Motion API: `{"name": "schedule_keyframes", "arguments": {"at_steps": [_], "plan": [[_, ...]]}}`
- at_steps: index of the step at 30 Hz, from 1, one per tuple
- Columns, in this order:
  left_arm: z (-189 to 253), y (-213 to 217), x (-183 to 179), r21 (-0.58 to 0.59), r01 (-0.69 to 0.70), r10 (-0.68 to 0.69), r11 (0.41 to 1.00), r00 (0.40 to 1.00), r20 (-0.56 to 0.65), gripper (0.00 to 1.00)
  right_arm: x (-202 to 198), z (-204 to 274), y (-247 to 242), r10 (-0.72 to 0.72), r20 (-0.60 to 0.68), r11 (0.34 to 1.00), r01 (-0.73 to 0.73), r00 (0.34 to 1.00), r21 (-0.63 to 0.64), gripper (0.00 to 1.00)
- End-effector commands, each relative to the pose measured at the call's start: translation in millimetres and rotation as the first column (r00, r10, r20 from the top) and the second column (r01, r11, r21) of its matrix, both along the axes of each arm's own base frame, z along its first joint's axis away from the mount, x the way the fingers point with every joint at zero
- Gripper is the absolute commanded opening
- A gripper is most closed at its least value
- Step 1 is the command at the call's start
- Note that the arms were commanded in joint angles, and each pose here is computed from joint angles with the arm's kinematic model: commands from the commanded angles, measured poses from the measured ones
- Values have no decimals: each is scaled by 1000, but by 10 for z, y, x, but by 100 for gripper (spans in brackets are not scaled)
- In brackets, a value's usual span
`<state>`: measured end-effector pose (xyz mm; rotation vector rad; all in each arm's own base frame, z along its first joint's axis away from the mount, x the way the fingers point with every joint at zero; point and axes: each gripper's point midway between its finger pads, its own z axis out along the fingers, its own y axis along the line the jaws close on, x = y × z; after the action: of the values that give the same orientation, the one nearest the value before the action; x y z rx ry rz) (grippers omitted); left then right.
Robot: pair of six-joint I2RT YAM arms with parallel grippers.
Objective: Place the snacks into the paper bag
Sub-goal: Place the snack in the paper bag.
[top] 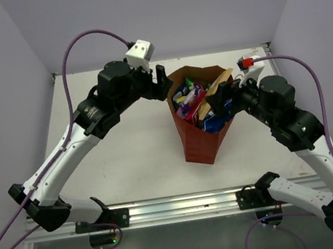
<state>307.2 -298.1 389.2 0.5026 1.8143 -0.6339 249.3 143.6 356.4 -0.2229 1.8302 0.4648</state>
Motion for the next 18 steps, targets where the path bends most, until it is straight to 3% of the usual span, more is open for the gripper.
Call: {"name": "schedule_keyframes", "arguments": {"at_steps": [1,6,13,18], "plan": [[96,436,32,23,-179,177,984,982,66,79,-49,229,190,52,-49,992,-47,997,113,91],[-171,489,-14,15,-184,184,983,983,14,82,115,93,278,15,-164,994,3,986,109,88],[-572,203,-27,-32,-98,94,995,988,-119,80,353,-207,441,-33,-296,996,57,955,74,83],[-736,81,148,-22,-123,118,992,978,-170,75,536,-360,503,-109,-326,990,132,939,50,79]]}}
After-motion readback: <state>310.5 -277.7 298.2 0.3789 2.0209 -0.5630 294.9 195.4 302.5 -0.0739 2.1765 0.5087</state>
